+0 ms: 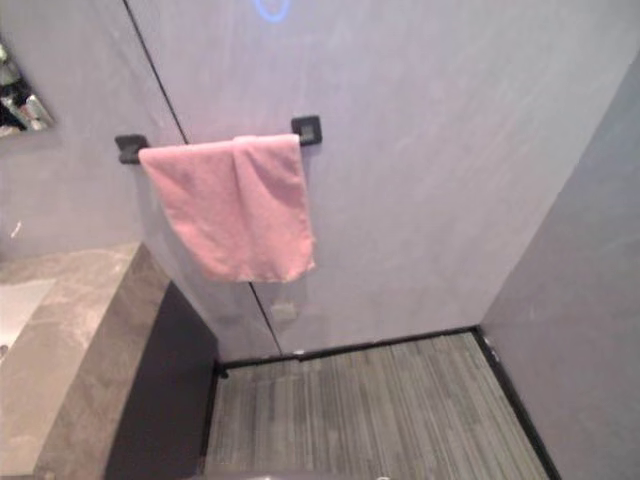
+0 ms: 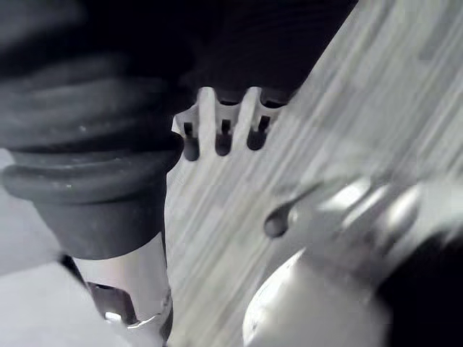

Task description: Organize washtable

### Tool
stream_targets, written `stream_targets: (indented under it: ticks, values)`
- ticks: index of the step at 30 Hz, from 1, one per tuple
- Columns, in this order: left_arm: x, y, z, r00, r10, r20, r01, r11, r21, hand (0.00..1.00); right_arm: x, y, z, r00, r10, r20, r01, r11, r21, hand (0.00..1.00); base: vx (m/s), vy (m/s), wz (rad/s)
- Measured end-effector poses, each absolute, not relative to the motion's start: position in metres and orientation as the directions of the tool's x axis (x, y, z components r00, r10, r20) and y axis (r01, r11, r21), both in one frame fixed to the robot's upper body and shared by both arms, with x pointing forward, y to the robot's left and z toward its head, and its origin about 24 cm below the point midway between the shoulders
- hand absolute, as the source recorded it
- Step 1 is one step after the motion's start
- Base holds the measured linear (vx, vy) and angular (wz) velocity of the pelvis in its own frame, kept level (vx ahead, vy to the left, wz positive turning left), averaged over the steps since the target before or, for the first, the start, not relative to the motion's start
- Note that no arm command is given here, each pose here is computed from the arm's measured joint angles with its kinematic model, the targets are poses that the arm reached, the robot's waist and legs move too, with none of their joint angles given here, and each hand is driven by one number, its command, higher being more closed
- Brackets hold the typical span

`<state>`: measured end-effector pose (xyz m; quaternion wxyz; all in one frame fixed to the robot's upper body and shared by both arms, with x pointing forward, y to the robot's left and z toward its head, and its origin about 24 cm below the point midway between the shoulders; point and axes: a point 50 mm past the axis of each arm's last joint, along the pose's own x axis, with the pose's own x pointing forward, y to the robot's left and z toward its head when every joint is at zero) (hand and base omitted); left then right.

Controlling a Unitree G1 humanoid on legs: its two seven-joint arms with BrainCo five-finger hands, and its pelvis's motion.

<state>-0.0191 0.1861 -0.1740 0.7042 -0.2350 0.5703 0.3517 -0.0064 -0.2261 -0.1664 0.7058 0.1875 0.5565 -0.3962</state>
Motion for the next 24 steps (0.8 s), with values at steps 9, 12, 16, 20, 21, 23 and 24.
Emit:
stream_targets:
  ticks: [9,12,16,20,21,23,24]
  values:
    - [-0.042,0.190,-0.175,-0.014,0.215,-0.977,-0.709,0.687,0.161,0.00,-0.010,-0.218,-0.173,0.053,-0.232,-0.971,0.733,0.669,-0.120,0.00,0.11,0.023,0.11]
    - [-0.039,0.193,-0.174,-0.005,0.218,-0.976,-0.713,0.684,0.156,0.00,-0.003,-0.215,-0.174,0.068,-0.209,-0.976,0.698,0.708,-0.103,0.00,0.19,0.005,0.58]
    - [-0.031,0.198,-0.174,0.026,0.223,-0.974,-0.646,0.748,0.154,0.00,0.003,-0.211,-0.175,0.091,-0.190,-0.978,0.688,0.722,-0.076,0.00,0.07,0.016,1.14]
    - [-0.019,0.205,-0.173,0.070,0.233,-0.970,-0.561,0.813,0.155,0.00,0.014,-0.209,-0.174,0.139,-0.204,-0.969,0.695,0.717,-0.051,0.00,0.05,-0.017,1.72]
    - [-0.015,0.212,-0.172,0.088,0.253,-0.964,-0.549,0.819,0.165,0.00,0.020,-0.205,-0.174,0.159,-0.193,-0.968,0.689,0.724,-0.031,0.00,0.07,-0.241,1.51]
    - [-0.012,0.219,-0.171,0.098,0.268,-0.958,-0.525,0.832,0.179,0.00,0.027,-0.197,-0.175,0.181,-0.173,-0.968,0.679,0.734,-0.004,0.00,0.03,-0.237,1.11]
    - [-0.009,0.220,-0.170,0.105,0.271,-0.957,-0.524,0.833,0.178,0.00,0.034,-0.194,-0.175,0.198,-0.167,-0.966,0.679,0.734,0.013,0.00,-0.01,-0.186,0.78]
